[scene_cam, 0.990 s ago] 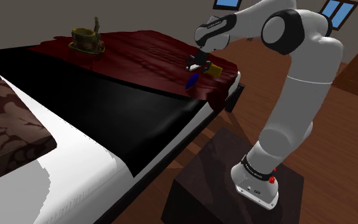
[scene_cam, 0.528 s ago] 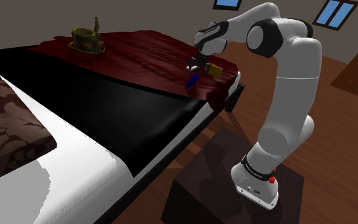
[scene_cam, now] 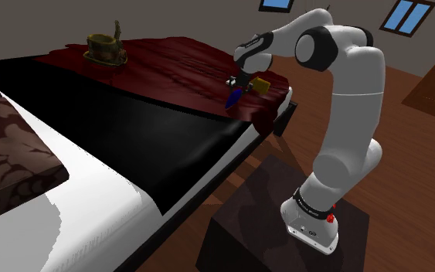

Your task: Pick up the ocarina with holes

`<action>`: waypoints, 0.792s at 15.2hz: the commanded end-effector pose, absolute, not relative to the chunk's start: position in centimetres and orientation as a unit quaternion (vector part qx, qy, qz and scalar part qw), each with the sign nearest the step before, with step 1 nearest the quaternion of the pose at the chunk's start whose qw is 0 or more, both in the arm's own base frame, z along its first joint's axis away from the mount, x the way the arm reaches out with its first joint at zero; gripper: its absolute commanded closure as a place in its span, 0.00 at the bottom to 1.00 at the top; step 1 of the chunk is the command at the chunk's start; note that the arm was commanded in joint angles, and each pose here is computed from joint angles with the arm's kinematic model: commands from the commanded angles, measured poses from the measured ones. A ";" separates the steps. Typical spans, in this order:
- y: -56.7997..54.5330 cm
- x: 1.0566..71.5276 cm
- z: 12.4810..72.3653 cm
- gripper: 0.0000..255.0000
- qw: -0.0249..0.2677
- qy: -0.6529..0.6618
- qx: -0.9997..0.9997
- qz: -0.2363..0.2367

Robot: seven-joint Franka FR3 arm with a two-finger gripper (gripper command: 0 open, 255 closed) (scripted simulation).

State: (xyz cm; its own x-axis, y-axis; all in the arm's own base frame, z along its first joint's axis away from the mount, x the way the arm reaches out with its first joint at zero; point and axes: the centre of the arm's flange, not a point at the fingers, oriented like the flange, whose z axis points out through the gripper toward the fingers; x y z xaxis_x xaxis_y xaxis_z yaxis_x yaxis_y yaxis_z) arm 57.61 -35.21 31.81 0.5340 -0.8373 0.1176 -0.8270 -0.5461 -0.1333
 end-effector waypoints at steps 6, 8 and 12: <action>-35.2 57.6 31.7 1.00 0.031 0.475 -0.875 -0.084; -35.2 57.6 31.7 1.00 0.031 0.475 -0.875 -0.084; -35.2 57.6 33.3 1.00 0.031 0.475 -0.875 -0.084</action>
State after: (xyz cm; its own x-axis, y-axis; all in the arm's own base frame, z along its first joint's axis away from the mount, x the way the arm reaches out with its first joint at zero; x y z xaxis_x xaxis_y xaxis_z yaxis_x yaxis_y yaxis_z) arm 57.64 -35.17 32.83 0.5339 -0.8373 0.1177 -0.8270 -0.5461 -0.1332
